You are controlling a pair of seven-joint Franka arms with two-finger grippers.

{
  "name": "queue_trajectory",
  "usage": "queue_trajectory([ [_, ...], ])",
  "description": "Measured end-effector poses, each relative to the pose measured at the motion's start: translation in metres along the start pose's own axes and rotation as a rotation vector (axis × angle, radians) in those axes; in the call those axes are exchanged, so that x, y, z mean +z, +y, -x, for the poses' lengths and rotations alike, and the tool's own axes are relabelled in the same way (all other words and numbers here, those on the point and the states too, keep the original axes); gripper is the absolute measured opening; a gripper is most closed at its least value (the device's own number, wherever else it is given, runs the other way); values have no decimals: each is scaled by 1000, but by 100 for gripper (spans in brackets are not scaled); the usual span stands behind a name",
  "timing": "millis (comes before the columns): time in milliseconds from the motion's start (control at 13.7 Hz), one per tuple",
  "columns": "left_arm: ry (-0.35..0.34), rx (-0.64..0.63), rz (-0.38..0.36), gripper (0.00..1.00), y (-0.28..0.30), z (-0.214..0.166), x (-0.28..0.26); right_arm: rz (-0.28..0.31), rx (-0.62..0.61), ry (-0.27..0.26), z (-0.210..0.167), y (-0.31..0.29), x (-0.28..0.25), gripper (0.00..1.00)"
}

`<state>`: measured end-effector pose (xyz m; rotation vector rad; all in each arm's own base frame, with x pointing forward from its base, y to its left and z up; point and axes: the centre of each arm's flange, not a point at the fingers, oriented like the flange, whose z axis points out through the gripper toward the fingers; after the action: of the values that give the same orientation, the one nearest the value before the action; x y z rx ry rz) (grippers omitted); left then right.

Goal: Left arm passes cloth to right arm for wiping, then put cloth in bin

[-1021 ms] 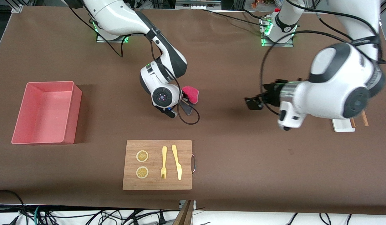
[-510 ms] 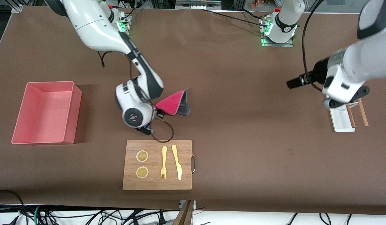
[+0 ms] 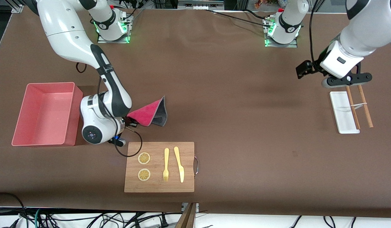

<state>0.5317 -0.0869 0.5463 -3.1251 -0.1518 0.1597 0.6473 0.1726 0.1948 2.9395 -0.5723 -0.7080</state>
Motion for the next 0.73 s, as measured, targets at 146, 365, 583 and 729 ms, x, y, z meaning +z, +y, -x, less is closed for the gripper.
queue_trajectory([
  [146, 16, 24, 9, 100, -29, -10, 16, 25, -41, 1, -10, 21, -5, 1],
  [365, 45, 25, 16, 100, -38, -17, 12, 65, -110, 15, -21, 51, -19, 1],
  [583, 75, 26, 27, 100, -55, -29, -2, 115, -200, 40, -27, 69, -30, 1],
  [729, 75, 45, 33, 100, -72, -42, 0, 128, -221, 45, -25, 66, -30, 1],
])
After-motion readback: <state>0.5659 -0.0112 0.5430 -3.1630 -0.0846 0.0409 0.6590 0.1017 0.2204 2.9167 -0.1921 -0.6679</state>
